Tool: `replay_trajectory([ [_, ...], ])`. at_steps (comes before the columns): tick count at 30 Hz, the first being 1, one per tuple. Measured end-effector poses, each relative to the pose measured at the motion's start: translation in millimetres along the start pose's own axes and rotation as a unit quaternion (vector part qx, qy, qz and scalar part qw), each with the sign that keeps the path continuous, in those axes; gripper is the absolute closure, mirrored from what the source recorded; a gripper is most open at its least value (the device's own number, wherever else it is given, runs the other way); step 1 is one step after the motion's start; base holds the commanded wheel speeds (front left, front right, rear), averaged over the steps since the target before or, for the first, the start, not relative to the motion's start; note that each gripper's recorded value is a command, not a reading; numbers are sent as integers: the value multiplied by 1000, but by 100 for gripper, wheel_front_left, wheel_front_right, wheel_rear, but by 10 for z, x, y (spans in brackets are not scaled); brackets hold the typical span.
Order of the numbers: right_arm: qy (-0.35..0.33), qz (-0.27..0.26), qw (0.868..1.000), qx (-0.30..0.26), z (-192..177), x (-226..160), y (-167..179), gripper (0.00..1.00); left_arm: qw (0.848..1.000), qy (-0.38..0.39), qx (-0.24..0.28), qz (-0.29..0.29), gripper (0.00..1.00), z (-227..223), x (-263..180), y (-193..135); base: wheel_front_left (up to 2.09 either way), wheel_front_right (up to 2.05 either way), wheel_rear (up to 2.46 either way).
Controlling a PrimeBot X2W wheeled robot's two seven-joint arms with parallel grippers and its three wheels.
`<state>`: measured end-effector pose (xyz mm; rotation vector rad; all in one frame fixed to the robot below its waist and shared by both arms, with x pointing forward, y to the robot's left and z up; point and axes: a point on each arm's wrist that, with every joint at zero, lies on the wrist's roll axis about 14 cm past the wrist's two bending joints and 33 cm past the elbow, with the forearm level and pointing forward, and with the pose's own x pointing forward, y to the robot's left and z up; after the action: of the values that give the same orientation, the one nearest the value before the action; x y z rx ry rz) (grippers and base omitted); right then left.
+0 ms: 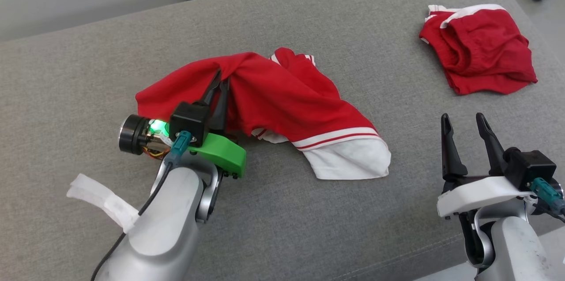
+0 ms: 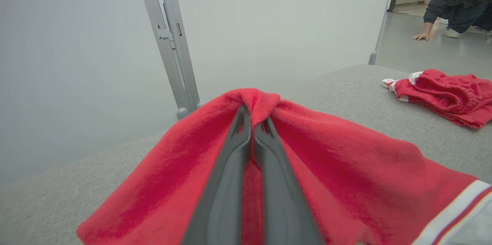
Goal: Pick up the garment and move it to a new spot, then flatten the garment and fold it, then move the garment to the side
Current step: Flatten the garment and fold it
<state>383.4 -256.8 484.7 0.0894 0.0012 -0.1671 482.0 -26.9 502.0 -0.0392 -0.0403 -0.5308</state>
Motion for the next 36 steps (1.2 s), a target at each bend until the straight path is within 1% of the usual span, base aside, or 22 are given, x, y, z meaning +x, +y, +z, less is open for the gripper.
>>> replay_trajectory([
  [4, -5, 10, 1000, 5, 28, -6, 71, 0, 999, -14, 24, -21, 100, 256, -97, -78, 0, 0, 0],
  [10, -9, 16, 1000, 9, 57, -38, 115, 0, 998, 0, 44, -47, 100, 468, -395, -240, 0, 0, 0],
  [14, -15, 20, 1000, 10, 95, -37, 140, 0, 996, 54, 40, -60, 100, 373, -676, -337, 0, 0, 0],
  [17, -13, 20, 1000, 10, 80, -39, 140, 0, 992, 110, 18, -61, 100, 153, -846, -348, 0, 0, 0],
  [18, -11, 20, 1000, 9, 72, -39, 142, 0, 990, 129, 13, -59, 100, 64, -887, -326, 0, 0, 0],
  [20, -8, 23, 1000, 9, 50, -36, 157, 0, 986, 159, -14, -50, 100, -94, -931, -273, 0, 0, 0],
  [22, -5, 22, 1000, 8, 35, -29, 156, 0, 982, 183, -8, -39, 100, -245, -945, -162, 0, 0, 0],
  [25, 0, 19, 1000, 5, 8, -16, 133, 0, 979, 205, -12, -20, 100, -428, -903, 13, 0, 0, 0],
  [30, 9, 14, 1000, 1, -52, 7, 100, 0, 979, 203, 0, 9, 100, -562, -644, 318, 0, 0, 0],
  [33, 16, 10, 1000, -2, -96, 15, 69, 0, 980, 195, 10, 20, 100, -610, -474, 443, 0, 0, 0],
  [36, 24, 5, 1000, -5, -150, 14, 34, 0, 982, 184, 17, 24, 100, -630, -290, 501, 0, 0, 0],
])
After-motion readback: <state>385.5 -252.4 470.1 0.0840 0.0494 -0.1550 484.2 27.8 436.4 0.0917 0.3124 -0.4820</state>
